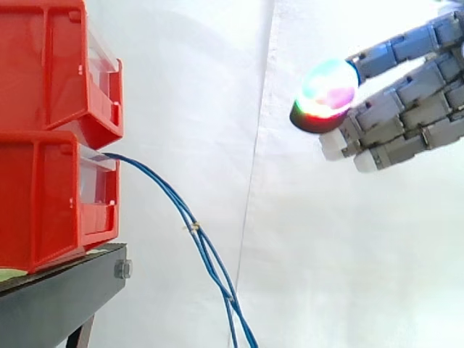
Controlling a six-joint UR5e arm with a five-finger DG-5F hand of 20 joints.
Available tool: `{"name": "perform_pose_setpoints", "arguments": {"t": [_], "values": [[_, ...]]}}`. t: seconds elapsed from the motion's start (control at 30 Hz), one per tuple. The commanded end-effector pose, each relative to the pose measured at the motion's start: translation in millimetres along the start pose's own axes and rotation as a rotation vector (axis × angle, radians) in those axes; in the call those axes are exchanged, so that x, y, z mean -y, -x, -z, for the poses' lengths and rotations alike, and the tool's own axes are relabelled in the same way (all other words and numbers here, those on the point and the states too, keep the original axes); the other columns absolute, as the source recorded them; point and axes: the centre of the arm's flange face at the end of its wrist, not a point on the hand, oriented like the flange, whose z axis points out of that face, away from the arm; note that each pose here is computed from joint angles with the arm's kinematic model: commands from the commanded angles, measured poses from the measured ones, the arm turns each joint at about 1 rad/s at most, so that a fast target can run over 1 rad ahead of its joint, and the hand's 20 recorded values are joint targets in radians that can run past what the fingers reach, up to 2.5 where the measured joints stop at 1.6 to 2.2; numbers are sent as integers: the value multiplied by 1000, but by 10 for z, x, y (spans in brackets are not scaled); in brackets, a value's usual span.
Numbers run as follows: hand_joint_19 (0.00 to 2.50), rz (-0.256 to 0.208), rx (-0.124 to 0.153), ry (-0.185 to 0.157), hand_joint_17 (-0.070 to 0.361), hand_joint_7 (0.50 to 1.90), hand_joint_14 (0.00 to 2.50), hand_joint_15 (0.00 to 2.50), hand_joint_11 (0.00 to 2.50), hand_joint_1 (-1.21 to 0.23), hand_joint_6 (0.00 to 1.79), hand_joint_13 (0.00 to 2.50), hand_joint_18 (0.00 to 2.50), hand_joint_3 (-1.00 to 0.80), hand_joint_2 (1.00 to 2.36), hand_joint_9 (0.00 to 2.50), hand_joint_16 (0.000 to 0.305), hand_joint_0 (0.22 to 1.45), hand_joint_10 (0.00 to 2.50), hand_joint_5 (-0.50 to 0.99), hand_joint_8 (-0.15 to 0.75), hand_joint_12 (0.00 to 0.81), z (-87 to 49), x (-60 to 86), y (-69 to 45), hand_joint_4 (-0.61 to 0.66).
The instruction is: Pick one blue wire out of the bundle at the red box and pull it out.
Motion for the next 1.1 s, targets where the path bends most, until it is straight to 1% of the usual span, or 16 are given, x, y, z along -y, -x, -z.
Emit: {"name": "perform_pose_setpoints", "arguments": {"t": [0.0,0.07,0.1,0.27,0.37,0.43,0.47,0.53,0.6,0.7,0.77,0.8,0.83,0.87,0.97,1.07], "values": [[160,-16,13,35,133,771,2,60,137,-426,502,73,68,-486,1000,416,59,485,3,-226,325,413,-1,113,-76,260],[163,-39,31,67,133,771,2,60,140,-427,502,73,67,-485,1001,415,59,485,4,-226,324,413,-22,113,-88,260],[163,-39,34,72,133,771,1,61,138,-429,502,74,67,-485,1000,415,59,486,2,-226,324,412,-27,130,-99,259],[163,-17,29,68,133,777,0,62,146,-430,502,75,66,-485,1001,416,59,486,2,-226,324,412,2,243,-132,262],[167,-12,36,77,133,780,0,69,146,-429,502,76,66,-486,1001,416,59,487,2,-225,325,412,-5,242,-135,263],[167,20,35,77,133,781,0,66,141,-430,502,78,70,-484,1001,417,59,486,3,-225,326,413,-2,238,-143,264],[166,48,34,72,133,780,2,64,146,-430,502,77,71,-484,1001,417,59,487,3,-225,325,412,-9,266,-172,265],[163,69,32,63,133,776,2,65,146,-430,502,78,72,-484,1001,417,59,487,3,-225,326,412,-27,323,-209,264],[165,99,29,44,132,777,0,69,146,-432,502,78,72,-484,1001,418,59,487,5,-225,325,412,-73,460,-274,264],[162,104,30,35,132,776,1,62,141,-435,502,78,71,-485,1001,418,59,488,2,-225,326,412,-93,528,-325,263],[161,113,36,14,132,777,0,66,145,-435,502,79,71,-483,1001,418,59,488,3,-225,326,412,-140,675,-385,263],[167,113,36,14,132,775,0,63,146,-436,502,80,70,-485,1001,418,59,488,3,-225,325,412,-140,675,-385,263],[166,122,35,1,132,775,2,62,139,-437,502,79,71,-484,1001,418,59,489,2,-225,325,411,-173,784,-440,264],[167,126,27,1,132,775,2,65,145,-438,502,79,71,-483,1001,417,59,488,3,-225,325,411,-205,870,-508,264],[164,116,33,12,132,775,2,65,141,-440,502,80,70,-484,1001,420,59,490,3,-225,324,411,-266,972,-585,261],[176,94,54,42,132,775,0,62,147,-440,502,81,70,-483,1001,419,59,490,3,-225,324,411,-306,945,-596,261]]}}
